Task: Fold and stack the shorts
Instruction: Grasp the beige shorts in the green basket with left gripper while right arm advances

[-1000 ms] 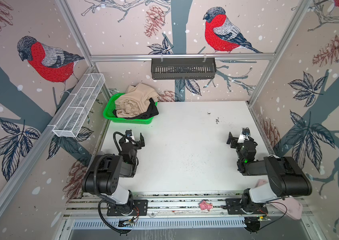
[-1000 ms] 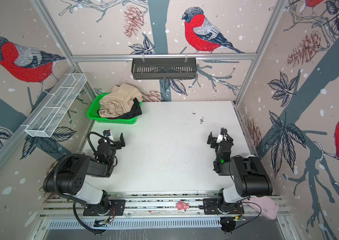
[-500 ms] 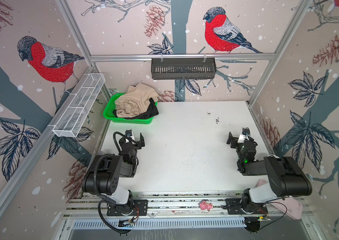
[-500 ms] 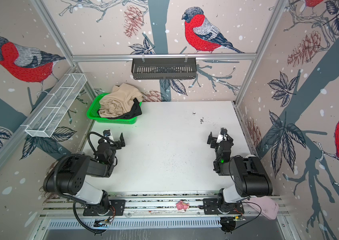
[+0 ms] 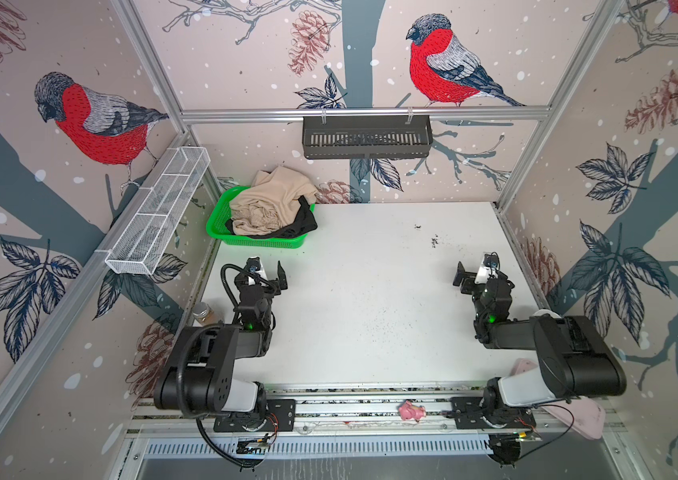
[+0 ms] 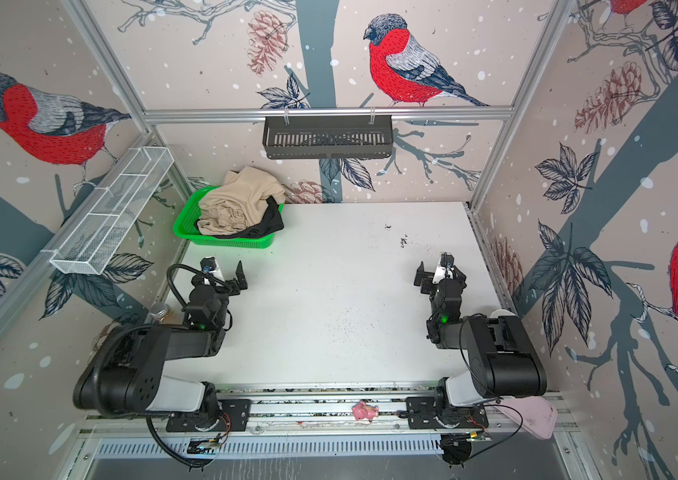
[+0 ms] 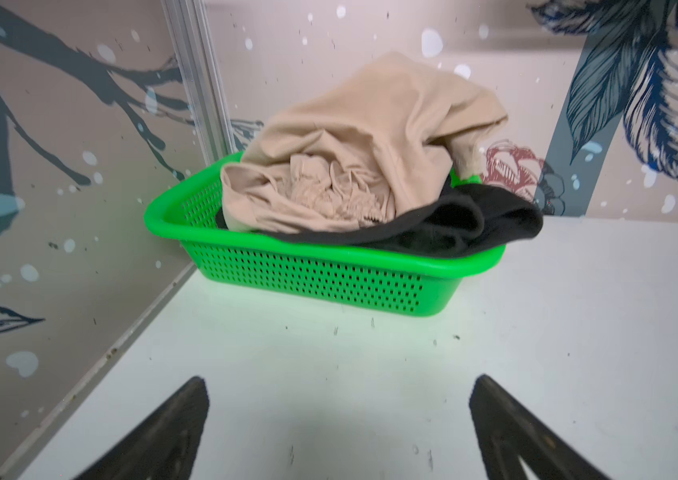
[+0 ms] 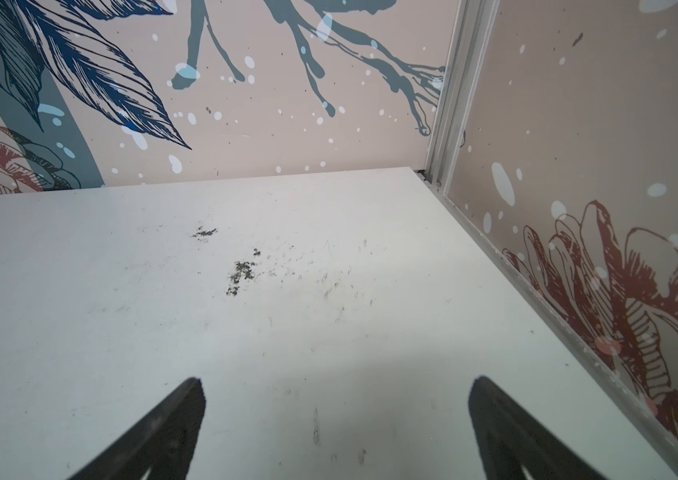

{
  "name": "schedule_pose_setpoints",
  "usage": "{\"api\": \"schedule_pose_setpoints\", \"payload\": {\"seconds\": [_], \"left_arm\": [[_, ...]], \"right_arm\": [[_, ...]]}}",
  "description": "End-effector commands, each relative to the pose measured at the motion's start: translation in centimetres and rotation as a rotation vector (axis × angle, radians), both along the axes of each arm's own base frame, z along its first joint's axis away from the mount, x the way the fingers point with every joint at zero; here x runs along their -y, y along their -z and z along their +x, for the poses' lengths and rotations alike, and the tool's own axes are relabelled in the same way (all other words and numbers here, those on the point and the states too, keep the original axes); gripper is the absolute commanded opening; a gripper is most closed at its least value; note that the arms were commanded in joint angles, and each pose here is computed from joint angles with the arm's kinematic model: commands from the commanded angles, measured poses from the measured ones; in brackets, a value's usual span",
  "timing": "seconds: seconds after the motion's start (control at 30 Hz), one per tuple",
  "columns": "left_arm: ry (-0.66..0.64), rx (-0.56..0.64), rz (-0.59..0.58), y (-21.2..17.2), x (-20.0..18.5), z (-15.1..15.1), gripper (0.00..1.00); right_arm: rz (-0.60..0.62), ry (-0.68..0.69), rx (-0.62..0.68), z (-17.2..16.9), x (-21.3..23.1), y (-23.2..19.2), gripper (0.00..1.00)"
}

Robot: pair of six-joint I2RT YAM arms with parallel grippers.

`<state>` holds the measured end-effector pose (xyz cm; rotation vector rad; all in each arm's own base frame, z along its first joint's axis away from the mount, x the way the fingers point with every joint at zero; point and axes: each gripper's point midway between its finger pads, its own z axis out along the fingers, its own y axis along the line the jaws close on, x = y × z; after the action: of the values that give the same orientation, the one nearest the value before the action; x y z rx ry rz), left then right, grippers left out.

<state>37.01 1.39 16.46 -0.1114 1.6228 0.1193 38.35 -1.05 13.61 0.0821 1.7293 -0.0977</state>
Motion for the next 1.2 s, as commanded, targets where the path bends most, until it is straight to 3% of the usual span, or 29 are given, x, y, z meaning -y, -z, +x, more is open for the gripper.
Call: {"api": "schedule_pose_setpoints", "payload": {"seconds": [0.0, 0.1, 0.2, 0.33, 0.43, 0.57, 0.73, 1.17], "left_arm": [[-0.003, -0.043, -0.043, -1.6, 0.3, 0.5, 0.98], [0.095, -0.099, -0.15, -4.3, 2.4, 2.0, 0.98], [0.153, -0.065, -0.223, -8.2, 4.0, 3.8, 0.98], [0.162, -0.042, -0.184, -12.7, 4.4, 7.7, 0.98], [0.167, -0.111, -0.128, -13.8, 4.9, 12.2, 0.98], [0.128, -0.211, -0.064, -12.8, 4.5, 16.9, 0.97], [0.138, -0.287, -0.03, -11.0, 4.5, 20.5, 0.97], [0.145, -0.468, -0.011, -2.4, 4.0, 25.0, 0.97]], "right_arm": [[-0.001, -0.007, -0.089, 0.6, -0.5, 0.3, 1.0], [0.042, -0.075, -0.14, 1.2, -2.6, -0.4, 1.0], [0.048, -0.194, -0.158, 1.4, -6.1, -2.2, 0.99], [0.045, -0.357, -0.148, 0.8, -11.1, -5.3, 1.0], [0.06, -0.486, -0.113, -0.4, -14.4, -7.9, 1.0], [0.041, -0.565, -0.119, -2.0, -16.9, -8.9, 1.0], [0.074, -0.626, -0.102, -3.9, -18.1, -9.4, 1.0], [0.195, -0.681, -0.065, -7.8, -18.0, -9.4, 1.0]]}}
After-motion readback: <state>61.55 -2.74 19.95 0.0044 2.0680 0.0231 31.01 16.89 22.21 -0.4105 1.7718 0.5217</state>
